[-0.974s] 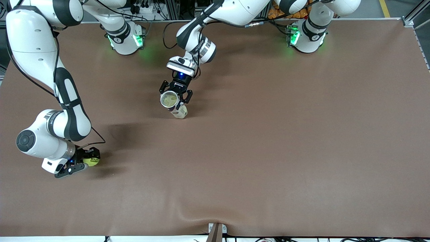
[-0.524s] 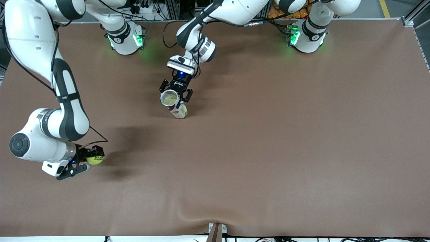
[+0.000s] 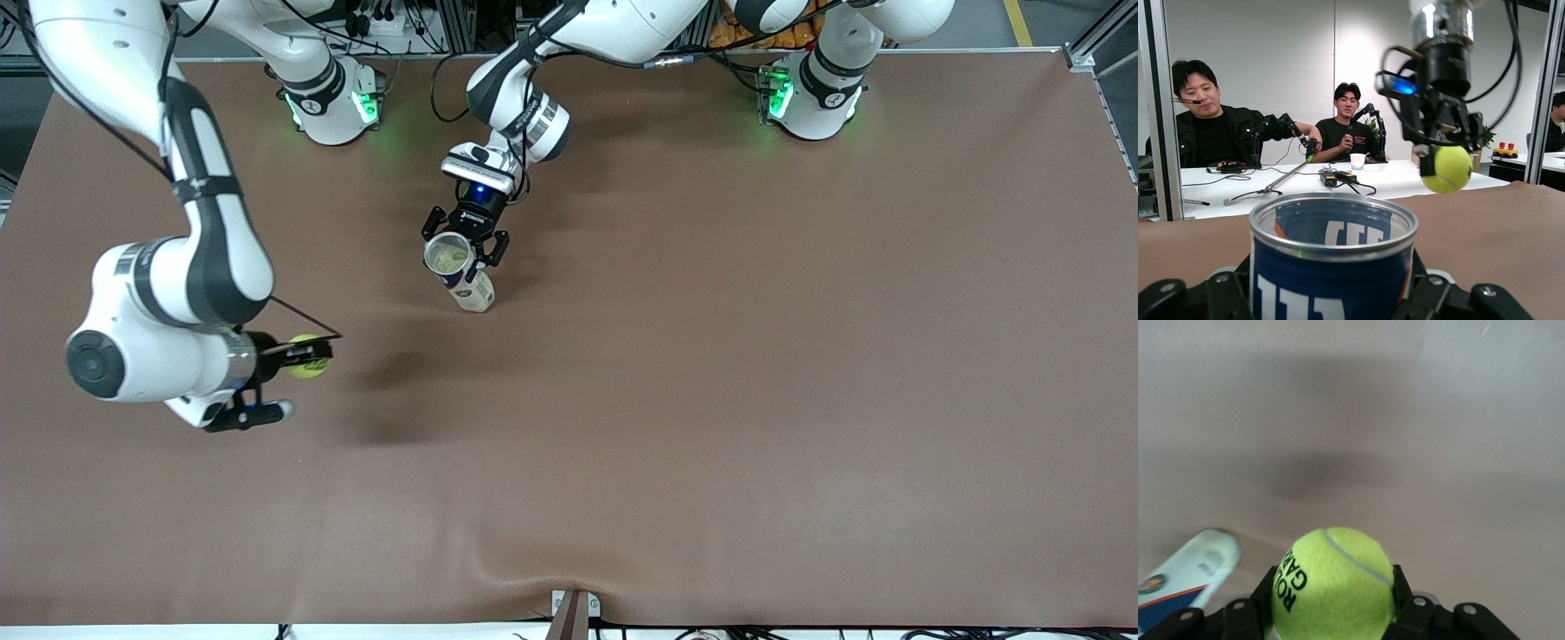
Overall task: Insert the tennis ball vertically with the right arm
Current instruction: 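Carry the second ball with the right gripper above the can opening, then release the ball into the can with the right gripper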
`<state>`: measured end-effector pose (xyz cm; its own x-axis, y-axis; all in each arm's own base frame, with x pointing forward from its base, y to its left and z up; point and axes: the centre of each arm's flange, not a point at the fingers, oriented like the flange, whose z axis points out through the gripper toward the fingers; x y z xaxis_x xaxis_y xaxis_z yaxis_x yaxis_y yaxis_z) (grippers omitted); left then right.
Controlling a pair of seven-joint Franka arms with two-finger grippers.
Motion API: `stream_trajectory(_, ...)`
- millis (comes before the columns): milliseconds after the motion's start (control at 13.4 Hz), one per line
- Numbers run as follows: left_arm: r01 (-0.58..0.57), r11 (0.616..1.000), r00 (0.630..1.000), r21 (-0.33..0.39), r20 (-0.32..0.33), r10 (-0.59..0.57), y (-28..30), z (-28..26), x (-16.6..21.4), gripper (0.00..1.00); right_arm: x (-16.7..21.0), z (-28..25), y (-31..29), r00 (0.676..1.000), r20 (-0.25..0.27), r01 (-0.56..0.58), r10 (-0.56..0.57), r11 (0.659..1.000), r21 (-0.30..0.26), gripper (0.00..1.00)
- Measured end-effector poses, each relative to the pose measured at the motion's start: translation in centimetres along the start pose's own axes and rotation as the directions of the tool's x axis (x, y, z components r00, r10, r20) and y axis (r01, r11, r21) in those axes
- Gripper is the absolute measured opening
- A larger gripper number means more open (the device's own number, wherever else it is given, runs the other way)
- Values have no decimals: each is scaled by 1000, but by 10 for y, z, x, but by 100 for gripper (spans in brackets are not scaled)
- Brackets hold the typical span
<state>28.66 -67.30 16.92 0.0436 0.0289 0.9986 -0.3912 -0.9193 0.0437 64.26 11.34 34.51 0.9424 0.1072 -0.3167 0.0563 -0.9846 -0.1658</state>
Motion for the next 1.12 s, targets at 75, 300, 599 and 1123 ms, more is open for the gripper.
stream_trajectory(75,0,1000,1000,0,-1,0,0,0,0,81,-10,-2,-30,999,21,-42,42,999,-3,68)
stream_trajectory(300,1,1000,1000,2,-2,-1,0,0,0,81,-45,-10,-121,989,60,-137,138,990,-20,68)
stream_trajectory(599,2,1000,1000,2,-3,-2,0,0,0,81,-74,-5,-172,981,80,-176,179,983,-44,68)
stream_trajectory(1123,2,1000,1000,2,-3,-2,0,0,0,81,-87,20,-180,963,200,-187,183,982,-1,68)
